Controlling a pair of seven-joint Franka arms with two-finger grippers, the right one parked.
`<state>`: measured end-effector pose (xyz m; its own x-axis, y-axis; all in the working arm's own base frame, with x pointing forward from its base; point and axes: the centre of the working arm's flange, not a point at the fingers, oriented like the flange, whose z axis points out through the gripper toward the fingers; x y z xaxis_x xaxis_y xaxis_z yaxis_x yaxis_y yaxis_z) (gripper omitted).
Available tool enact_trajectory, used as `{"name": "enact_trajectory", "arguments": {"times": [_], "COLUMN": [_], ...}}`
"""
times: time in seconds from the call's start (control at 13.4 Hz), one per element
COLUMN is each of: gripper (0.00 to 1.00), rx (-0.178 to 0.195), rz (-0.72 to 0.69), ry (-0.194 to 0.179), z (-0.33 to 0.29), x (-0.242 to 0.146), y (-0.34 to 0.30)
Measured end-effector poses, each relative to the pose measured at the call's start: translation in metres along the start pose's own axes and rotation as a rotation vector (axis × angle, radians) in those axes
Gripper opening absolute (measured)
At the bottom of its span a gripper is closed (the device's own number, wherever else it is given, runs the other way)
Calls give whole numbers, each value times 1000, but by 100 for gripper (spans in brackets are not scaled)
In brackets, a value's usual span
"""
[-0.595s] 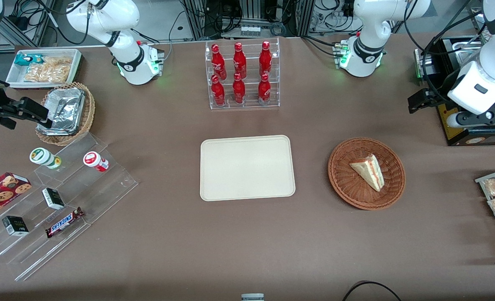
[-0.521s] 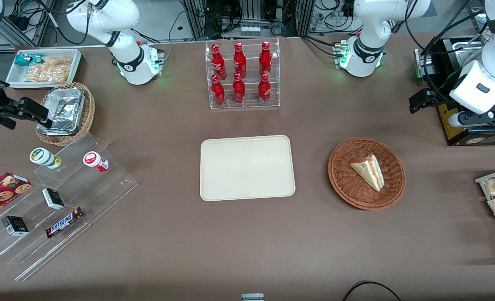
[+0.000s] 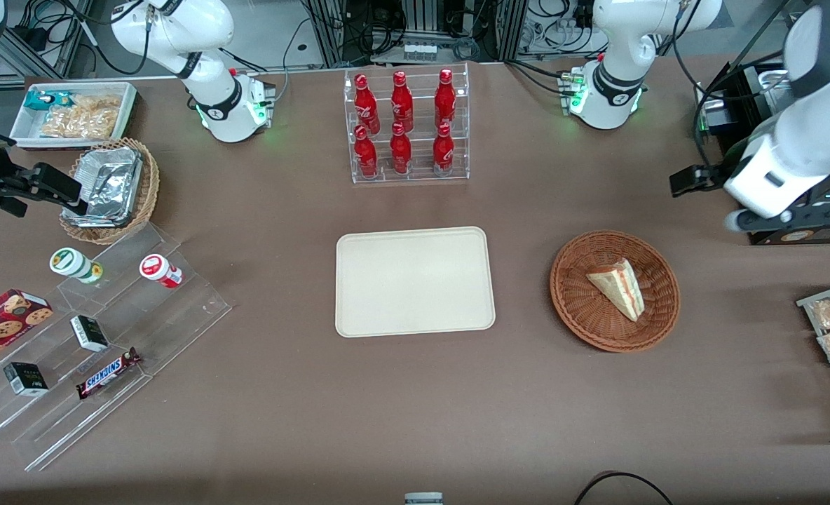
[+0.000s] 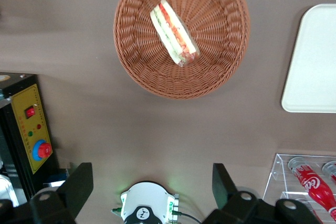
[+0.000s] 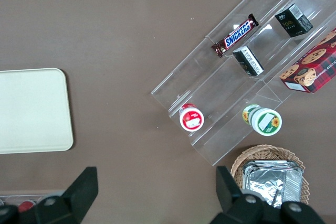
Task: Place sandwich from basket to tray
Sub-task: 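Move the left gripper over the wicker basket above the wrapped sandwich, then lower the left gripper onto the sandwich and close on it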
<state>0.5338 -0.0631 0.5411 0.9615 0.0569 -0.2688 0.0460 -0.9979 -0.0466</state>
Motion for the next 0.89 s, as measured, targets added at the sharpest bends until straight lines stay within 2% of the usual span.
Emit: {"name": "enact_trajectory", "arguments": {"times": [0.3,0.67,0.89], "gripper": [100,100,100], "rx": [-7,-22,-39], "rz": [5,6,-33], "ry": [39,121,185], "z": [60,125,165], "x": [25,46,57], "y": [6,10,13]}}
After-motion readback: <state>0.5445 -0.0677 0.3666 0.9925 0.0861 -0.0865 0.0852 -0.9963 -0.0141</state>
